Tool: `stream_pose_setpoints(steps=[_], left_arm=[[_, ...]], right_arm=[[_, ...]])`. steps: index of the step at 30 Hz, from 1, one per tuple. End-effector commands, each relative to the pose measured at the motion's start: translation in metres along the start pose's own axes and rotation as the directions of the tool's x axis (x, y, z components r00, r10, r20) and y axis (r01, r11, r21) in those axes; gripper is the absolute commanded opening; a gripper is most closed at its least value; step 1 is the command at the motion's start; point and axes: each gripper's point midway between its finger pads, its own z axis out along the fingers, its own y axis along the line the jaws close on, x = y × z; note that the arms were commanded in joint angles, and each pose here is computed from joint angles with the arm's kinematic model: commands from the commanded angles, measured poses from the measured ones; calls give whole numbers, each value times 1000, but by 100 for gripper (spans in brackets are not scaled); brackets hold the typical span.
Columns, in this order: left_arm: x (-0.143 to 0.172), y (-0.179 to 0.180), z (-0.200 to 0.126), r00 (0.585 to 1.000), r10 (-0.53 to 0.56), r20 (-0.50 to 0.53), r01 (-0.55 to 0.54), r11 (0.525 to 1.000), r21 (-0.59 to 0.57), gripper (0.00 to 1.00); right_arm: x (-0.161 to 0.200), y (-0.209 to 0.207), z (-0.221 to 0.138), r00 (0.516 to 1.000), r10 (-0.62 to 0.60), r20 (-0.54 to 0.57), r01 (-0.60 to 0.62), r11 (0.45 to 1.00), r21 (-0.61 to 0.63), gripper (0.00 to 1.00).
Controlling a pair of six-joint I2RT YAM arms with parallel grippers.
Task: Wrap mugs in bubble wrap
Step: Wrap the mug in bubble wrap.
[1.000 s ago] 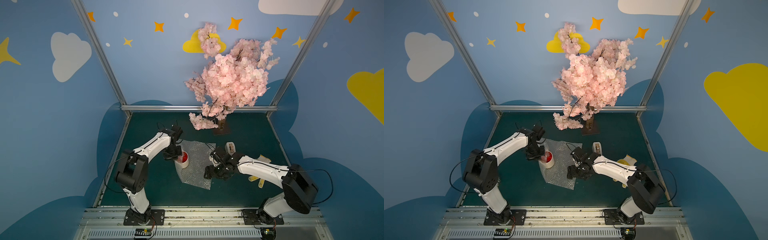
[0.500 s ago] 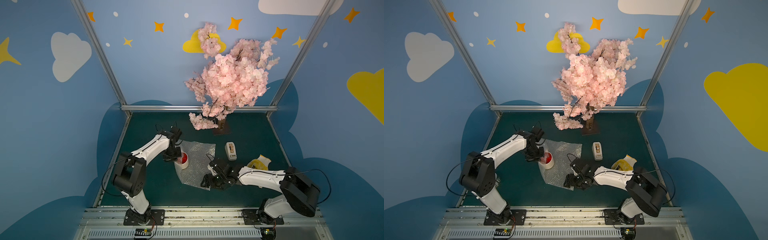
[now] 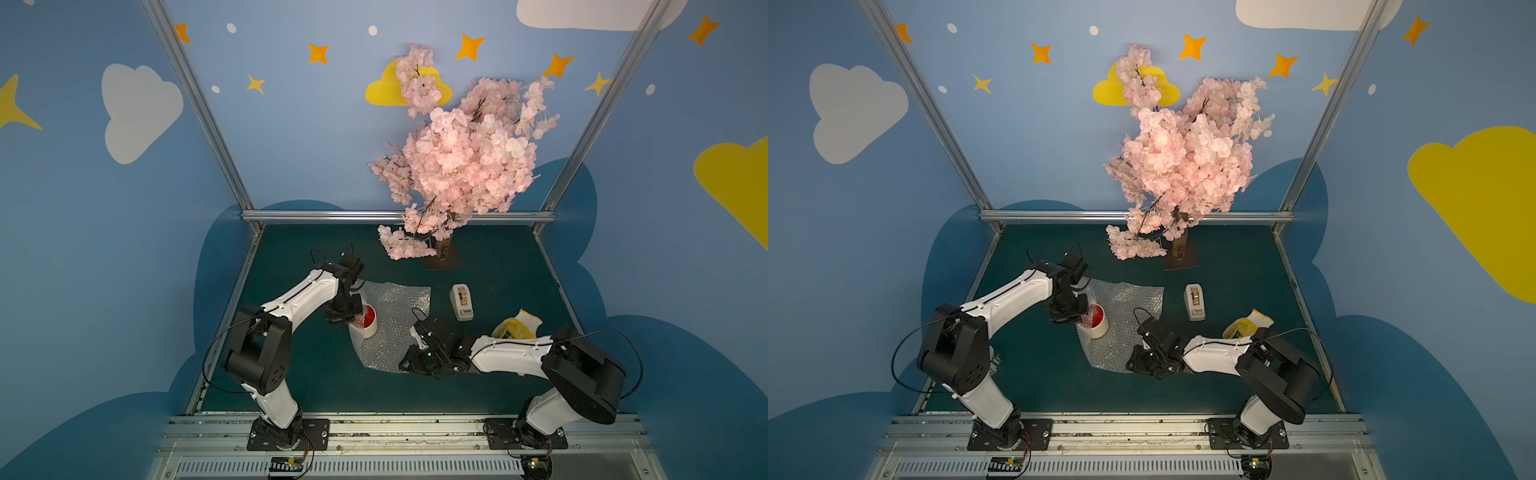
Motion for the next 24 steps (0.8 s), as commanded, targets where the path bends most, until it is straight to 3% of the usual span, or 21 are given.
stream_pose_setpoints(steps=[1,11,19,24], left_arm=[[4,-3,-4,1000,9,-5,-9,1000,16,3],[3,-10,-3,999,48,-7,-48,999,23,3],[4,-17,-1,993,115,-10,-116,993,-18,3],[5,-20,0,988,156,-1,-156,987,-23,3]], right_arm=[[0,-13,-11,999,-12,30,10,997,73,21],[-17,19,-32,983,-185,19,183,979,91,0],[-32,83,-46,941,-337,25,338,939,-54,0],[-48,112,-46,935,-351,45,354,922,-159,0]])
